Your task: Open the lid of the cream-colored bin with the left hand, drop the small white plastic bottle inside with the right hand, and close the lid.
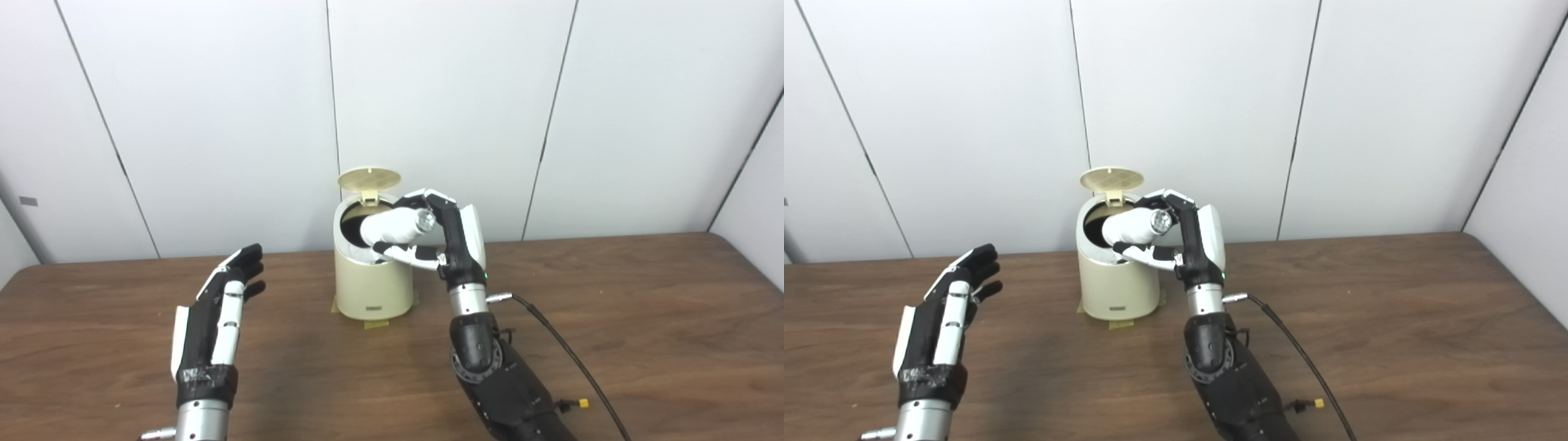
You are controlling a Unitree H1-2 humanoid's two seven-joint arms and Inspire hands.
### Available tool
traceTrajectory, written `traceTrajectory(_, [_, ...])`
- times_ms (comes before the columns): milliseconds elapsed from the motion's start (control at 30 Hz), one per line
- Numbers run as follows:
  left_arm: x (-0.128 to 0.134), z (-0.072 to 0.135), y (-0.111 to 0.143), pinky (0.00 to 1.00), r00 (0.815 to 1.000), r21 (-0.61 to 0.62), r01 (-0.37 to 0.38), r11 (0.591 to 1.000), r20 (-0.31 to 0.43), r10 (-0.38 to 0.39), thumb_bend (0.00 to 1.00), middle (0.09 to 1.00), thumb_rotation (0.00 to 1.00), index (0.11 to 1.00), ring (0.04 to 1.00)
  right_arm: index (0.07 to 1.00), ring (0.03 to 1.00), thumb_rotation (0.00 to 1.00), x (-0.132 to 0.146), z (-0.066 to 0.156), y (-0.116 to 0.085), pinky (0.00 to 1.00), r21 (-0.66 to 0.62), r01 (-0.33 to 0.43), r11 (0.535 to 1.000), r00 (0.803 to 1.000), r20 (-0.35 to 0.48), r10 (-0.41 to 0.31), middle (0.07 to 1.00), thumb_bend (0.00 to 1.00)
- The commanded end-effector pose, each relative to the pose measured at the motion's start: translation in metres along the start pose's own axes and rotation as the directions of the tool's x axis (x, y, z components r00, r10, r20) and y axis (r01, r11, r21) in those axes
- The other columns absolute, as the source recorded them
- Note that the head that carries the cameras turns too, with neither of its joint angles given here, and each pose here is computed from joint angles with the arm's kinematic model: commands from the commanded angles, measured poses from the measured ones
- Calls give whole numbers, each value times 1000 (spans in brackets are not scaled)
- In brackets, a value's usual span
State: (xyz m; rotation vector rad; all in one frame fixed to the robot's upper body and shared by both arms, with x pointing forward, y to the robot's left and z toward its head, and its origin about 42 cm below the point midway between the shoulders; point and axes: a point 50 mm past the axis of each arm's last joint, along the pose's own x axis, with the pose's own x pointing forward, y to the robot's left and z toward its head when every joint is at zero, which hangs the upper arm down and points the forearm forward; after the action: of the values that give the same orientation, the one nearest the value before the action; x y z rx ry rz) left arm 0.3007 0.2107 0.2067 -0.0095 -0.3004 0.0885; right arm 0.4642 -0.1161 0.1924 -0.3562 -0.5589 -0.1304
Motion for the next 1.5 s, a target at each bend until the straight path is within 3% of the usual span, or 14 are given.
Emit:
traceTrajectory(0, [6, 19, -4, 806, 996, -1, 9, 1000, 91, -9, 318, 844, 798, 812, 849, 484, 434, 0, 21, 18, -2, 378, 21, 6, 1000, 997, 74, -7, 510, 518])
traceTrajectory(533, [6, 18, -6, 806, 996, -9, 12, 1000, 86, -11, 335, 845, 783, 815, 851, 482, 437, 0, 21, 22, -3, 371, 7, 6, 1000, 997, 72, -7, 528, 517])
traceTrajectory(1000, [6, 16, -9, 824, 995, 11, 28, 1000, 95, -29, 327, 854, 823, 827, 869, 486, 445, 0, 38, 33, -10, 378, -12, 94, 995, 993, 69, -93, 527, 517])
traceTrajectory(1200, [7, 15, -9, 832, 994, 17, 32, 999, 100, -33, 319, 856, 826, 828, 873, 487, 447, 0, 46, 39, -12, 391, 11, 100, 995, 993, 66, -100, 530, 516])
traceTrajectory(1300, [7, 15, -9, 832, 995, 15, 31, 999, 98, -32, 321, 855, 819, 827, 873, 491, 445, 0, 48, 40, -13, 391, 19, 97, 995, 993, 58, -98, 538, 515])
traceTrajectory(1367, [7, 15, -10, 831, 995, 16, 30, 999, 98, -31, 313, 856, 819, 829, 872, 493, 452, 0, 47, 42, -13, 403, 23, 94, 995, 994, 51, -95, 606, 510])
traceTrajectory(1467, [8, 15, -10, 829, 994, 18, 32, 999, 101, -34, 307, 855, 821, 829, 872, 492, 556, 110, 46, 43, -13, 425, 14, 82, 997, 996, 39, -82, 645, 517])
